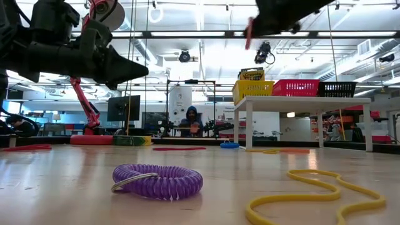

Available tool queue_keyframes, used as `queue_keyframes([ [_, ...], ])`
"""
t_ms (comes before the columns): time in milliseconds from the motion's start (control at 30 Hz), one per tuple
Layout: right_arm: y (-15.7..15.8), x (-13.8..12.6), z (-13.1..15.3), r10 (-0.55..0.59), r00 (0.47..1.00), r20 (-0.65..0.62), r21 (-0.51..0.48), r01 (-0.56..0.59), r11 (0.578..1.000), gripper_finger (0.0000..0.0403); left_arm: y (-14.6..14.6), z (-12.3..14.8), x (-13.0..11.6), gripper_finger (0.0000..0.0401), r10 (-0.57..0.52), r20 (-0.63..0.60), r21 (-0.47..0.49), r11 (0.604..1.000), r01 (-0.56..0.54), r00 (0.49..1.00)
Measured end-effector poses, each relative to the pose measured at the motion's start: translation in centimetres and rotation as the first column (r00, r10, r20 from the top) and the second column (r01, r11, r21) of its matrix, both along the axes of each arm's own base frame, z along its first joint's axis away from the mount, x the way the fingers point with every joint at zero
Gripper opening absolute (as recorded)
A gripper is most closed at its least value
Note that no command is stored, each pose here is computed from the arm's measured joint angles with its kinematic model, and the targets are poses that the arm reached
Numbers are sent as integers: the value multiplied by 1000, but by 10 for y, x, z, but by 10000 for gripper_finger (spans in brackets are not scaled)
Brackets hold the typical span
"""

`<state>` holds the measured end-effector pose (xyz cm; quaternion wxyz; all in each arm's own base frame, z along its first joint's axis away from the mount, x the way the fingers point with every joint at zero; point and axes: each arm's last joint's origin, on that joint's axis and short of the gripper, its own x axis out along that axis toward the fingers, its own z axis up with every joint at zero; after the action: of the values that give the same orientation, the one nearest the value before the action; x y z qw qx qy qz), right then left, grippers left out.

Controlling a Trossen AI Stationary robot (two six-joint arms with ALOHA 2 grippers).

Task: Pick & Place Office Desk Supplies
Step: Put the orange rubber band on the red basket

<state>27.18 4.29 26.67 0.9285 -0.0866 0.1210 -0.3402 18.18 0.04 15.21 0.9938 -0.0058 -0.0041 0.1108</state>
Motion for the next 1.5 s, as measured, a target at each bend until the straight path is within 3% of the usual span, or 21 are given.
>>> queue_keyframes([
  [267,-69,-60,34,-274,962,-15,63,275,959,0,0,0,0,56,-2,3,-2,1000,2,1000],
  [533,-135,-88,25,-434,896,-99,201,445,873,0,0,0,0,56,-3,7,-19,1000,3,1000],
  [700,-164,-100,15,-494,850,-183,235,525,818,0,0,0,0,56,-3,8,-23,1000,3,1000],
  [967,-183,-117,9,-549,799,-243,254,599,759,13,0,0,0,56,-3,8,-23,1000,3,1000],
  [1133,-185,-123,6,-568,776,-274,268,628,730,51,0,0,0,56,-3,8,-23,1000,3,1000],
  [1500,-186,-124,6,-590,759,-276,253,649,717,152,0,0,0,56,-3,8,-23,1000,3,1000],
])
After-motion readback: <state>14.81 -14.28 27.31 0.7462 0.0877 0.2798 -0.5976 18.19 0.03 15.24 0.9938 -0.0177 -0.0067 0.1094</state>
